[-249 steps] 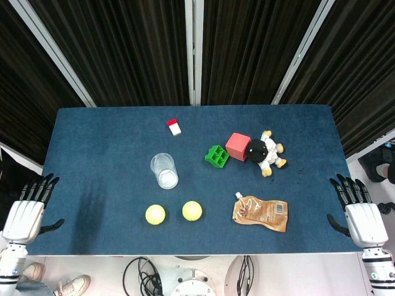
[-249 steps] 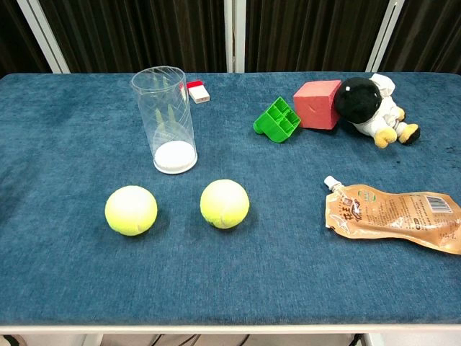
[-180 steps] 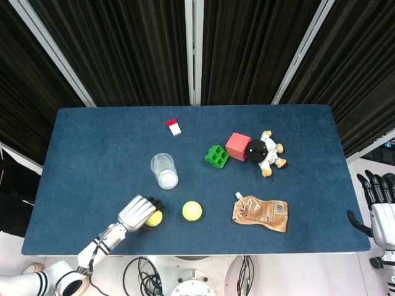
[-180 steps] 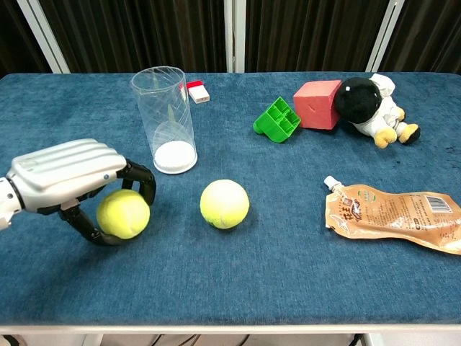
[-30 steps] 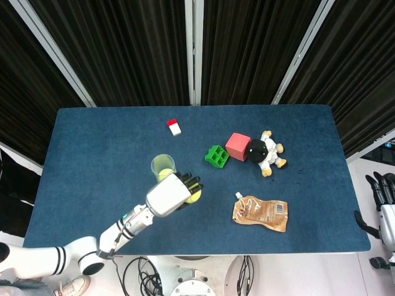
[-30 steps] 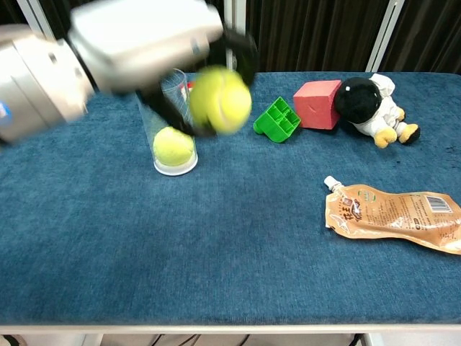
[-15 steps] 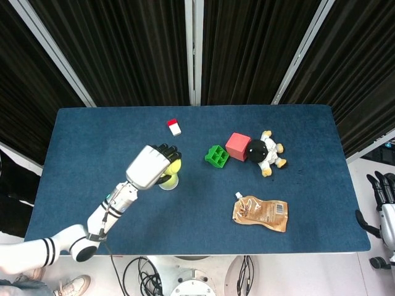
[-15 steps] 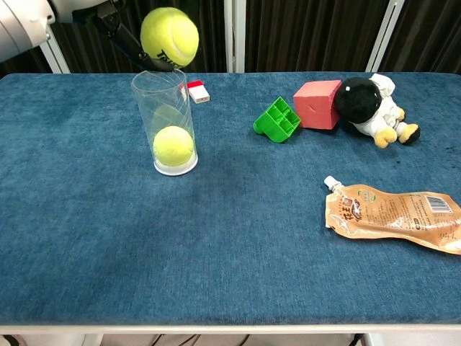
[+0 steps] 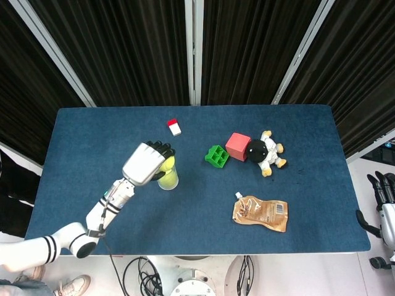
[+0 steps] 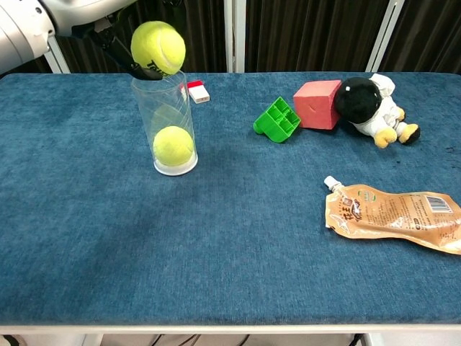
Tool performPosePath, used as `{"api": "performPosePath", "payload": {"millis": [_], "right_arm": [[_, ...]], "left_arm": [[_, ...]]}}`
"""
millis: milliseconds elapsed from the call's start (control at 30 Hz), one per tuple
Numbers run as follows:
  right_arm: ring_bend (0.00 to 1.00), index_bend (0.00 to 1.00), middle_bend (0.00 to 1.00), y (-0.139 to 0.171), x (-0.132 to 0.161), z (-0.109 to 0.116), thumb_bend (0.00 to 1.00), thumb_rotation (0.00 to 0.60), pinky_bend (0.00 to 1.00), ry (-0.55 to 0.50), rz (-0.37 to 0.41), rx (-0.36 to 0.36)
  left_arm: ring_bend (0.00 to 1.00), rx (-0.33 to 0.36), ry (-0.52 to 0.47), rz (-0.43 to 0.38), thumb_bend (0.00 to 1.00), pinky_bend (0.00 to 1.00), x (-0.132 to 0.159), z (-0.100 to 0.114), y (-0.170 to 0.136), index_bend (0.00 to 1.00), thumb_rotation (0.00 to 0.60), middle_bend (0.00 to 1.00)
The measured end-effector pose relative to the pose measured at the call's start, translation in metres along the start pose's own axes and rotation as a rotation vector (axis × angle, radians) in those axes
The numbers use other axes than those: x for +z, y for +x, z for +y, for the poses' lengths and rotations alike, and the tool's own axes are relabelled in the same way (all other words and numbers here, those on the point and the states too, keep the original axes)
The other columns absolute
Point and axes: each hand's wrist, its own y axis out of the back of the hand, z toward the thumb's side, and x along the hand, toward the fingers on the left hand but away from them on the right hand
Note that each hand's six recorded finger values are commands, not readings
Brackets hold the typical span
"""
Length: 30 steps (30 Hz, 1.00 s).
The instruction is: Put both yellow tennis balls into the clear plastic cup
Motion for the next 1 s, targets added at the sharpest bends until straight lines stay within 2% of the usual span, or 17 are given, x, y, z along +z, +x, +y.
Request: {"api": "performPosePath", "payload": {"millis": [100,300,467,600,700,867,933,1000], "right_arm": [[0.00,0.00,0.00,0.000,0.000,-0.001,0.29,0.600,0.00,0.000,-0.001,0.003],[0.00,0.00,0.00,0.001,0.000,-0.001,0.29,0.600,0.00,0.003,0.000,0.001],[0.00,0.00,0.00,0.000,0.001,-0.001,0.29,0.600,0.00,0.003,0.002,0.003],[0.00,0.00,0.00,0.000,0.001,-0.001,0.29,0.600,0.00,0.003,0.004,0.004],[0.00,0.00,0.00,0.000,0.001,0.000,0.29,0.600,0.00,0.001,0.005,0.002],[0.00,0.00,0.00,0.001,0.002,-0.004,0.24,0.600,0.00,0.024,0.039,0.025],[0.00,0.00,0.00,0.002,0.003,-0.009,0.22,0.600,0.00,0.040,0.062,0.047],[0.00,0.00,0.00,0.004,0.005,-0.015,0.21,0.600,0.00,0.046,0.074,0.066]], "left_arm": [[0.24,-0.015,0.028,-0.009,0.26,0.49,0.000,-0.001,-0.002,0.26,0.600,0.29],[0.11,-0.056,0.047,0.007,0.26,0.40,-0.001,-0.004,-0.007,0.17,0.600,0.17],[0.08,-0.079,0.064,0.030,0.24,0.36,0.000,-0.002,-0.014,0.15,0.600,0.14],[0.08,-0.041,0.066,0.057,0.23,0.33,-0.004,0.010,-0.020,0.15,0.600,0.14],[0.08,0.015,0.049,0.096,0.22,0.30,-0.011,0.023,-0.030,0.15,0.600,0.14],[0.05,0.094,-0.048,0.219,0.16,0.26,-0.040,0.039,-0.076,0.15,0.600,0.13],[0.01,0.088,-0.081,0.269,0.15,0.17,-0.054,0.035,-0.101,0.12,0.600,0.06],[0.00,0.035,-0.095,0.317,0.15,0.06,-0.068,0.023,-0.134,0.04,0.600,0.00]]}}
